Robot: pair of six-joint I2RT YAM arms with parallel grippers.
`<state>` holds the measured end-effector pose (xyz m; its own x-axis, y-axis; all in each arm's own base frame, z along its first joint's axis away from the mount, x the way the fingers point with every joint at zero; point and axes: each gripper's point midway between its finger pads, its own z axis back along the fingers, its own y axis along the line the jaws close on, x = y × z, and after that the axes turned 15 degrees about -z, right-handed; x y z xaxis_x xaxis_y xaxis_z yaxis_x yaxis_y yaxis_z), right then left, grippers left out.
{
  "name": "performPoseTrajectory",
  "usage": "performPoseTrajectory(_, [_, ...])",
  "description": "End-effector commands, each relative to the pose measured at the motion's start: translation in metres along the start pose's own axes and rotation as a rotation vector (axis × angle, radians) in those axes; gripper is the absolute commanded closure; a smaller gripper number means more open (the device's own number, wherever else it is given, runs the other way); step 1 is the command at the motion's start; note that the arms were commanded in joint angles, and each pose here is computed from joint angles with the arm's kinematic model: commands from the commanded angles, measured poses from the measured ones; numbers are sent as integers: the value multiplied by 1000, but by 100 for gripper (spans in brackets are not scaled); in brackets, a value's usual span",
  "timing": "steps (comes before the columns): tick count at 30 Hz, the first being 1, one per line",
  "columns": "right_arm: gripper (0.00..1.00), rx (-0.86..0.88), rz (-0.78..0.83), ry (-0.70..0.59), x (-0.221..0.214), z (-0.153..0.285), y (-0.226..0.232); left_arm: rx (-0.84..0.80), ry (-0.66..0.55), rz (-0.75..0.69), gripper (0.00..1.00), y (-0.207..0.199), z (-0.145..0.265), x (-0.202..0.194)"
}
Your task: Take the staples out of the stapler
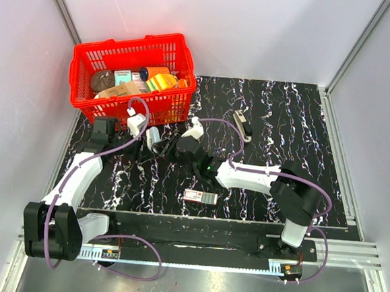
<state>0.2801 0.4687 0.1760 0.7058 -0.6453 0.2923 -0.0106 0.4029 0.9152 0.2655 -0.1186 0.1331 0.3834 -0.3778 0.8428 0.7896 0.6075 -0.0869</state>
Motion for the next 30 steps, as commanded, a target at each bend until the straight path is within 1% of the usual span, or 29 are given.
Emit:
performPoseTrajectory(1, [100, 164, -65, -10, 14, 13, 59, -15, -21, -62, 66, 3, -1, 7])
performPoseTrajectory(3, [100, 164, -57, 1, 11, 13, 58, -6, -21, -74, 77, 6, -1, 10])
performPoseTrajectory(6, [100, 151, -42, 10, 8, 12, 52, 17, -13, -88, 88, 11, 0, 10])
performPoseTrajectory(12, [100, 101, 9, 9, 10, 13, 30, 75, 23, -146, 99, 21, 2, 0])
performPoseTrajectory(14, [100, 94, 23, 12, 11, 13, 24, 102, 37, -179, 100, 25, 3, -4])
performPoseTrajectory(21, [100, 65, 82, 47, 10, 17, -1, 171, 101, -278, 100, 41, 6, -19])
performPoseTrajectory(30, [100, 22, 248, 102, 10, 28, -21, 312, 154, -424, 100, 77, 10, -22])
